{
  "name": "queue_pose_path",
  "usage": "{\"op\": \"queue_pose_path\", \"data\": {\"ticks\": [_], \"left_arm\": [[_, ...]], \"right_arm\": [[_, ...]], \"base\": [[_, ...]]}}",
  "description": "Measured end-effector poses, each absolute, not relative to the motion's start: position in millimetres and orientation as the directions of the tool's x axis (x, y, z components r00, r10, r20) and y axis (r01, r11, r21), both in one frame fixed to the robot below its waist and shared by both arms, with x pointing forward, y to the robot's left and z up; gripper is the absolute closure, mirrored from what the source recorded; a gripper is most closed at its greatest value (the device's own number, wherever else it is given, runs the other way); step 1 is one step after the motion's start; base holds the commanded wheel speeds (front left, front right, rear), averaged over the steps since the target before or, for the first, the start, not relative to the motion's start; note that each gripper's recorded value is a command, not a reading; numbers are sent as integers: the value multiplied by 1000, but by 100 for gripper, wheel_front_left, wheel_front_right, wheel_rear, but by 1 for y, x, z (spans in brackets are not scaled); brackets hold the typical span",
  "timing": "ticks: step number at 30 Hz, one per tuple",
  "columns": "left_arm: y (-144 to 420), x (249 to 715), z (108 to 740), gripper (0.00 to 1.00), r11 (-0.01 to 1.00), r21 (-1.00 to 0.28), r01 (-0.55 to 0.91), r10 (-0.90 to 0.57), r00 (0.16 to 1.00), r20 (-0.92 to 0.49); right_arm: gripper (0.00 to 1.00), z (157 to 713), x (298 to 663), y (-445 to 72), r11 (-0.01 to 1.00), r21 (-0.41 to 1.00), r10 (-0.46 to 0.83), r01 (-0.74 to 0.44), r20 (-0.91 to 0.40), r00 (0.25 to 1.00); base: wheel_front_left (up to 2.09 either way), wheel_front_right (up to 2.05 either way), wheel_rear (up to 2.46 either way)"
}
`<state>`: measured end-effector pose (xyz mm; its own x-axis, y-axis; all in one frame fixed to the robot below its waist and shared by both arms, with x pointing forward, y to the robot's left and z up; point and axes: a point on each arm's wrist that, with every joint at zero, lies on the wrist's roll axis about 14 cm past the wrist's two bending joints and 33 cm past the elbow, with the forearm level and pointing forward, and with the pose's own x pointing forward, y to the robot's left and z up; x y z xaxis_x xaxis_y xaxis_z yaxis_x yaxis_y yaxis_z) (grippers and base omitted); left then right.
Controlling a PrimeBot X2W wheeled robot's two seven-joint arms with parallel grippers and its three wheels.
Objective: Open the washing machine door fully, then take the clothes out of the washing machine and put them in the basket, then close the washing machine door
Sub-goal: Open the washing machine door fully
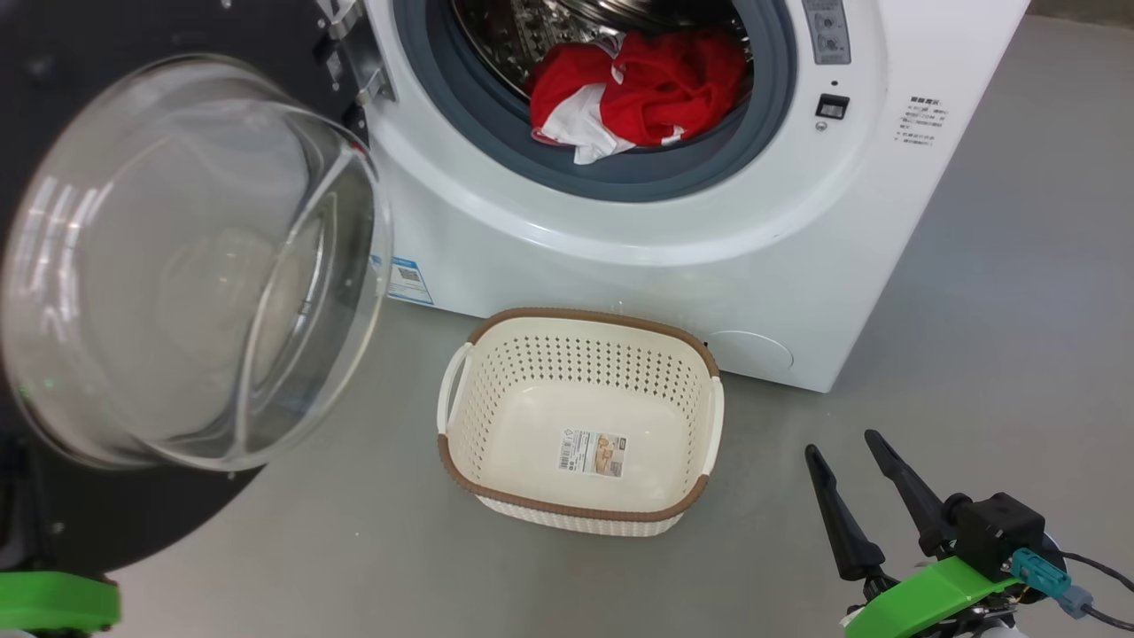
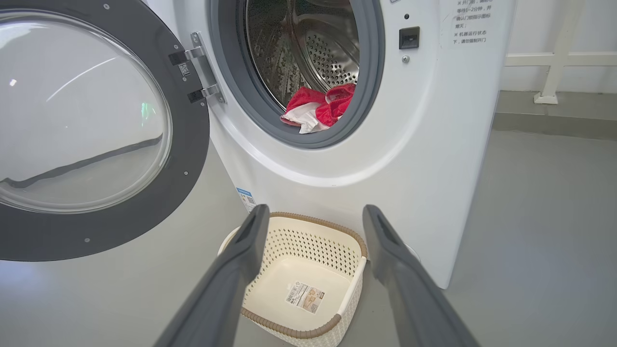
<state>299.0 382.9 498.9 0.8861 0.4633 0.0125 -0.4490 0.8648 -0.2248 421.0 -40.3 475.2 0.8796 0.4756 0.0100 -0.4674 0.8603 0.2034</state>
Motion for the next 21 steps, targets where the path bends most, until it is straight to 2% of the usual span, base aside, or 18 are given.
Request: {"op": "queue_pose_path", "data": {"ticks": [12,21], "left_arm": [[440,301,500,100,811,-139,-568,572,820,-19],[461,309,497,100,781,-104,-616,615,788,-46]], "right_arm": [[0,469,424,-45,869,188,467,-458,-3,884],[0,465,429,-47,873,202,454,-443,-8,891]], "base": [[0,0,0],[0,0,0]]}}
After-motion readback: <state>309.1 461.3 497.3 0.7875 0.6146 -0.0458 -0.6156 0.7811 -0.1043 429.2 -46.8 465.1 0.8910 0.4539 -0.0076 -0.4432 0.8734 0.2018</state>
